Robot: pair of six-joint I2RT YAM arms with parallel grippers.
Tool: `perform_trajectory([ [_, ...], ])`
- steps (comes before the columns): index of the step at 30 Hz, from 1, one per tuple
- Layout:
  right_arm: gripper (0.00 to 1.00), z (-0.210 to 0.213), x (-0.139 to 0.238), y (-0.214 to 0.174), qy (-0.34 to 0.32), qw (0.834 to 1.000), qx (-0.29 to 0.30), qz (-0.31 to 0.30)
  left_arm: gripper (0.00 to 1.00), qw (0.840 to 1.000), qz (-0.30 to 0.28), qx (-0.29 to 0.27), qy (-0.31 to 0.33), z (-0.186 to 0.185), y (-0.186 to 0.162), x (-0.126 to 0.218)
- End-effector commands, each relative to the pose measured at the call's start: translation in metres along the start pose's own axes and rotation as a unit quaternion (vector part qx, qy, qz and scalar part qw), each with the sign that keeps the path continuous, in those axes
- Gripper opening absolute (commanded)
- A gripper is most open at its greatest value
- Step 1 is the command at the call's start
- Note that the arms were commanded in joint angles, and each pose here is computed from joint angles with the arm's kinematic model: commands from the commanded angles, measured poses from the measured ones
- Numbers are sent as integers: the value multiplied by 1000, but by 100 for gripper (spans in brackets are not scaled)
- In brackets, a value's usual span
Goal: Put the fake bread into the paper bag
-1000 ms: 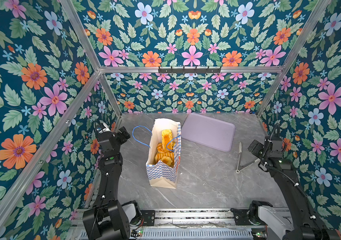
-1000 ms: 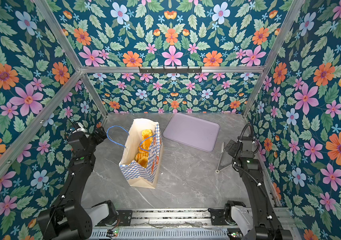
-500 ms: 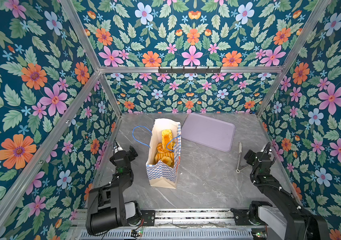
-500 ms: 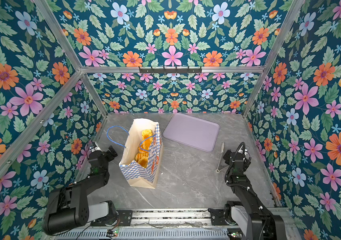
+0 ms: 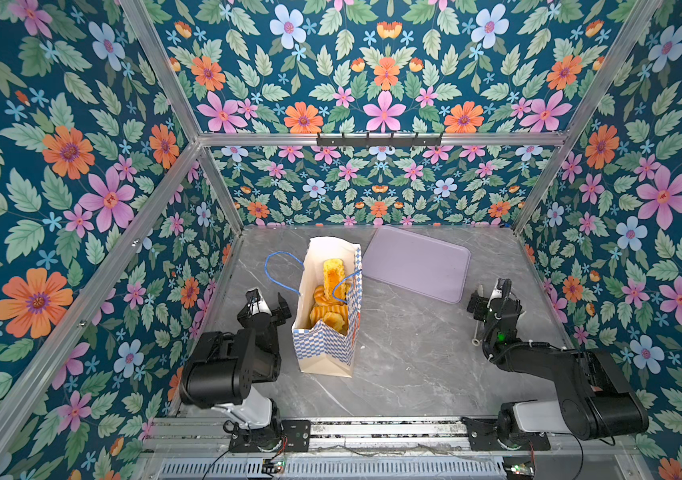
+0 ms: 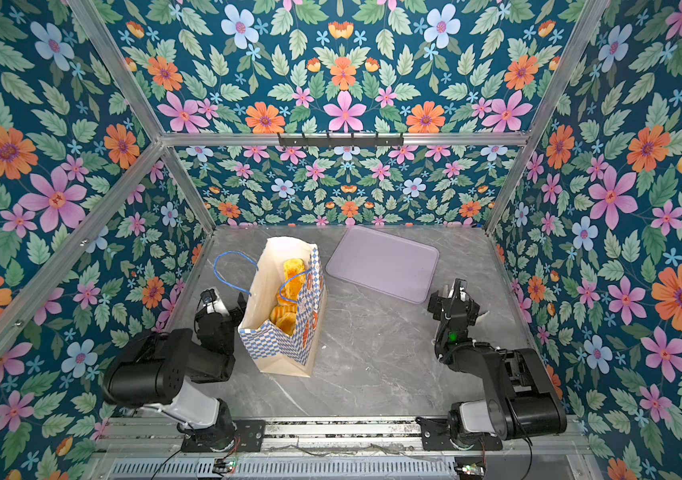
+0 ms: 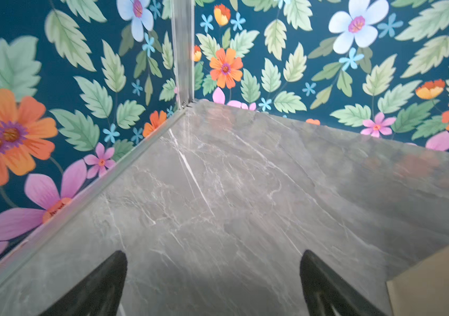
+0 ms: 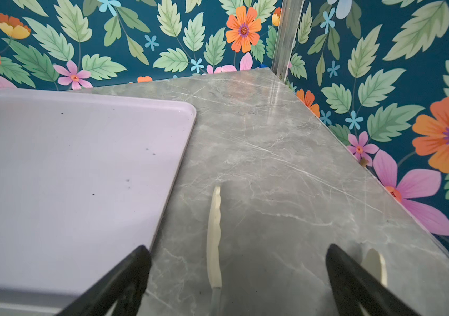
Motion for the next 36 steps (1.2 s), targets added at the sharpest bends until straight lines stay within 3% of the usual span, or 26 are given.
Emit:
perform_trajectory([
  [1,99,2,3,4,41,999,-3,-25,100,999,-40,1,7,-1,20,-3],
  [4,99,5,-4,2,58,997,5,-52,100,999,-52,-7,-2,-4,23,-7],
  [6,99,3,-9,0,62,998,-4,7,100,999,-43,-10,-1,-5,22,-9],
  [9,99,-1,-13,1,62,998,-16,13,100,999,-30,-19,-2,-9,22,-16],
  [36,99,-1,-14,1,66,998,-17,12,100,999,-29,-28,3,-13,23,-18],
])
Point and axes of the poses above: each gripper's point midway between its finger pads, its own x axis back along the fingers, its own z axis along the line the jaws close on, y = z × x, the point moved 8 cm from there along x, back along the fingers, and after that the axes turned 6 degrees about -x, right-handed, at the moved point
